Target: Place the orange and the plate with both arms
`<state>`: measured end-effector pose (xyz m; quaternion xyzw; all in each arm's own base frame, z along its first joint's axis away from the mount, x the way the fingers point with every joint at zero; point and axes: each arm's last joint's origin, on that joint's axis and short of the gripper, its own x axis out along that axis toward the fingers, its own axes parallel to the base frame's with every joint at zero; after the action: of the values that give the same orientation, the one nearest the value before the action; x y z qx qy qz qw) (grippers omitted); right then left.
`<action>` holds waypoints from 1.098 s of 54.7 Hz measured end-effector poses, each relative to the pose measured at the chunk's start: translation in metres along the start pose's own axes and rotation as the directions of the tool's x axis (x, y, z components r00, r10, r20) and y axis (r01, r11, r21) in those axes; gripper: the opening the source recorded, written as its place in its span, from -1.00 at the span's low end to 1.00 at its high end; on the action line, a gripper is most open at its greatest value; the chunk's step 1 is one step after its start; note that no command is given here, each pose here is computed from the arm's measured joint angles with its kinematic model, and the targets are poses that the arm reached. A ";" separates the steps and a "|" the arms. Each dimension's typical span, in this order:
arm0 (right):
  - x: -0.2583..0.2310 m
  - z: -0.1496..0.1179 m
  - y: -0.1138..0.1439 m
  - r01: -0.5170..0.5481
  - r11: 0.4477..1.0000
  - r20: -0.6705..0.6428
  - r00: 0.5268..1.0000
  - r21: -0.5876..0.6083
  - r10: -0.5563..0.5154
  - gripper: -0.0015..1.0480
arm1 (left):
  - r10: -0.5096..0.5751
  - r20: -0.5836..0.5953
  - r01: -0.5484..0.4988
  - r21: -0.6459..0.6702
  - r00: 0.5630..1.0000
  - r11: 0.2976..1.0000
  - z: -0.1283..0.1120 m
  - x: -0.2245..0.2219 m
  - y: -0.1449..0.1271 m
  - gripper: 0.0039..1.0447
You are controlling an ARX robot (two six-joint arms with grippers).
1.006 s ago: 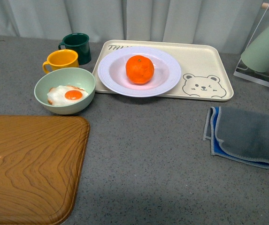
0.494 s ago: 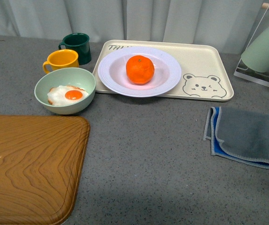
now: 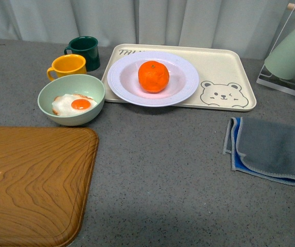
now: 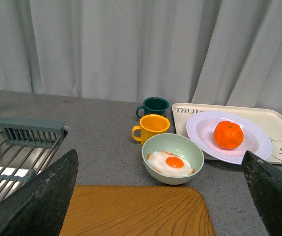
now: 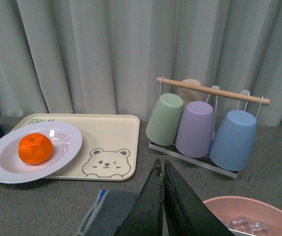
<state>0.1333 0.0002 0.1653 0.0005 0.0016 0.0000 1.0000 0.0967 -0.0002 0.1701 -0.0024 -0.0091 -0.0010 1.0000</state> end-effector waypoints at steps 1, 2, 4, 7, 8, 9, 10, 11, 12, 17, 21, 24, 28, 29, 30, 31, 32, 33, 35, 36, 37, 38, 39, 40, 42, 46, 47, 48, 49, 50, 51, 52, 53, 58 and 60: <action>0.000 0.000 0.000 0.000 1.000 0.000 1.000 0.000 0.000 -0.98 | 0.000 0.000 0.000 0.000 1.000 1.000 0.000 0.000 0.000 0.88; -0.001 0.000 0.000 0.000 1.000 0.001 1.000 0.000 0.000 -0.98 | 0.000 0.000 0.000 0.000 1.000 1.000 0.000 0.000 0.000 0.88; -0.002 0.001 0.000 0.000 1.000 0.002 1.000 0.000 0.000 -0.98 | 0.000 0.000 0.000 0.000 1.000 1.000 0.000 0.000 0.000 0.88; -0.004 0.001 0.000 0.000 1.000 0.003 1.000 0.000 0.000 -0.98 | 0.000 0.000 0.000 0.000 1.000 1.000 0.000 0.000 0.000 0.88; -0.005 0.001 0.000 0.000 1.000 0.004 1.000 0.000 0.000 -0.98 | 0.000 0.000 0.000 0.000 1.000 1.000 0.000 0.000 0.000 0.88; -0.006 0.002 0.000 0.000 1.000 0.005 1.000 0.000 0.000 -0.98 | 0.000 0.000 0.000 0.000 1.000 1.000 0.000 0.000 0.000 0.88; -0.006 0.002 0.000 0.000 1.000 0.005 1.000 0.000 0.000 -0.98 | 0.000 0.000 0.000 0.000 1.000 1.000 0.000 0.000 0.000 0.88; -0.007 0.002 0.000 0.000 1.000 0.006 1.000 0.000 0.000 -0.98 | 0.000 0.000 0.000 0.000 1.000 1.000 0.000 0.000 0.000 0.88; -0.007 0.002 0.000 0.000 1.000 0.006 1.000 0.000 0.000 -0.98 | 0.000 0.000 0.000 0.000 1.000 1.000 0.000 0.000 0.000 0.88; -0.010 0.003 0.000 0.000 1.000 0.008 1.000 0.000 0.000 -0.98 | 0.000 0.000 0.000 0.000 1.000 1.000 0.000 0.000 0.000 0.88; -0.012 0.003 0.000 0.000 1.000 0.010 1.000 0.000 0.000 -0.98 | 0.000 0.000 0.000 0.000 1.000 1.000 0.000 0.000 0.000 0.88; -0.013 0.003 0.000 0.000 1.000 0.010 1.000 0.000 0.000 -0.98 | 0.000 0.000 0.000 0.000 1.000 1.000 0.000 0.000 0.000 0.88; -0.015 0.003 0.000 0.000 1.000 0.012 1.000 0.000 0.000 -0.98 | 0.000 0.000 0.000 0.000 1.000 1.000 0.000 0.000 0.000 0.88; -0.016 0.003 0.000 0.000 1.000 0.012 1.000 0.000 0.000 -0.98 | 0.000 0.000 0.000 0.000 1.000 1.000 0.000 0.000 0.000 0.88; -0.016 0.003 0.000 0.000 1.000 0.012 1.000 0.000 0.000 -0.98 | 0.000 0.000 0.000 0.000 1.000 1.000 0.000 0.000 0.000 0.88; -0.017 0.003 0.000 0.000 1.000 0.012 1.000 0.000 0.000 -0.98 | 0.000 0.000 0.000 0.000 1.000 1.000 0.000 0.000 0.000 0.88; -0.018 0.003 0.000 0.000 1.000 0.011 1.000 0.000 0.000 -0.98 | 0.000 0.000 0.000 0.000 1.000 1.000 0.000 0.000 0.000 0.88; -0.018 0.003 0.000 0.000 1.000 0.011 1.000 0.000 0.000 -0.98 | 0.000 0.000 0.000 0.000 1.000 1.000 0.000 0.000 0.000 0.88; -0.019 0.003 0.000 0.000 1.000 0.012 1.000 0.000 0.000 -0.98 | 0.000 0.000 0.000 0.000 1.000 1.000 0.000 0.000 0.000 0.88; -0.020 0.003 0.000 0.000 1.000 0.012 1.000 0.000 0.000 -0.98 | 0.000 0.000 0.000 0.000 1.000 1.000 0.000 0.000 0.000 0.88; -0.020 0.003 0.000 0.000 1.000 0.012 1.000 0.000 0.000 -0.98 | 0.000 0.000 0.000 0.000 1.000 1.000 0.000 0.000 0.000 0.88; -0.020 0.003 0.000 0.000 1.000 0.012 1.000 0.000 0.000 -0.98 | 0.000 0.000 0.000 0.000 1.000 1.000 0.000 0.000 0.000 0.88; -0.021 0.003 0.000 0.000 1.000 0.012 1.000 0.000 0.000 -0.98 | 0.000 0.000 0.000 0.000 1.000 1.000 0.000 0.000 0.000 0.88; -0.021 0.003 0.000 0.000 1.000 0.012 1.000 0.000 0.000 -0.98 | 0.000 0.000 0.000 0.000 1.000 1.000 0.000 0.000 0.000 0.88; -0.022 0.003 0.000 0.000 1.000 0.012 1.000 0.000 0.000 -0.98 | 0.000 0.000 0.000 0.000 1.000 1.000 0.000 0.000 0.000 0.88; -0.023 0.003 0.000 0.000 1.000 0.012 1.000 0.000 0.000 -0.98 | 0.000 0.000 0.000 0.000 1.000 1.000 0.000 0.000 0.000 0.88; -0.023 0.003 0.000 0.000 1.000 0.012 1.000 0.000 0.000 -0.98 | 0.000 0.000 0.000 0.000 1.000 1.000 0.000 0.000 0.000 0.88; -0.024 0.003 0.000 0.000 1.000 0.012 1.000 0.000 0.000 -0.98 | 0.000 0.000 0.000 0.000 1.000 1.000 0.000 0.000 0.000 0.88; -0.024 0.003 0.000 0.000 1.000 0.013 1.000 0.000 0.000 -0.98 | 0.000 0.000 0.000 0.000 1.000 1.000 0.000 0.000 0.000 0.88; -0.024 0.003 0.000 0.000 1.000 0.013 1.000 0.000 0.000 -0.98 | 0.000 0.000 0.000 0.000 1.000 1.000 0.000 0.000 0.000 0.88; -0.024 0.003 0.000 0.000 1.000 0.012 1.000 0.000 0.000 -0.98 | 0.000 0.000 0.000 0.000 1.000 1.000 0.000 0.000 0.000 0.88; -0.025 0.003 0.000 0.000 1.000 0.013 1.000 0.000 0.000 -0.98 | 0.000 0.000 0.000 0.000 1.000 1.000 0.000 0.000 0.000 0.88; -0.025 0.003 0.000 0.000 1.000 0.013 1.000 0.000 0.000 -0.98 | 0.000 0.000 0.000 0.000 1.000 1.000 0.000 0.000 0.000 0.88; -0.031 -0.001 0.000 0.000 1.000 -0.018 1.000 0.000 0.000 -0.98 | 0.000 0.000 0.000 0.000 1.000 1.000 0.000 0.000 0.000 0.88; -0.033 -0.002 0.000 -0.001 1.000 -0.023 1.000 0.000 0.001 -0.98 | 0.000 0.000 0.000 0.000 1.000 1.000 0.000 0.000 0.000 0.88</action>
<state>0.1002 0.0002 0.1633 0.0005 0.0131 0.0006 0.9999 0.0967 -0.0002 0.1701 -0.0024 -0.0091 -0.0010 1.0000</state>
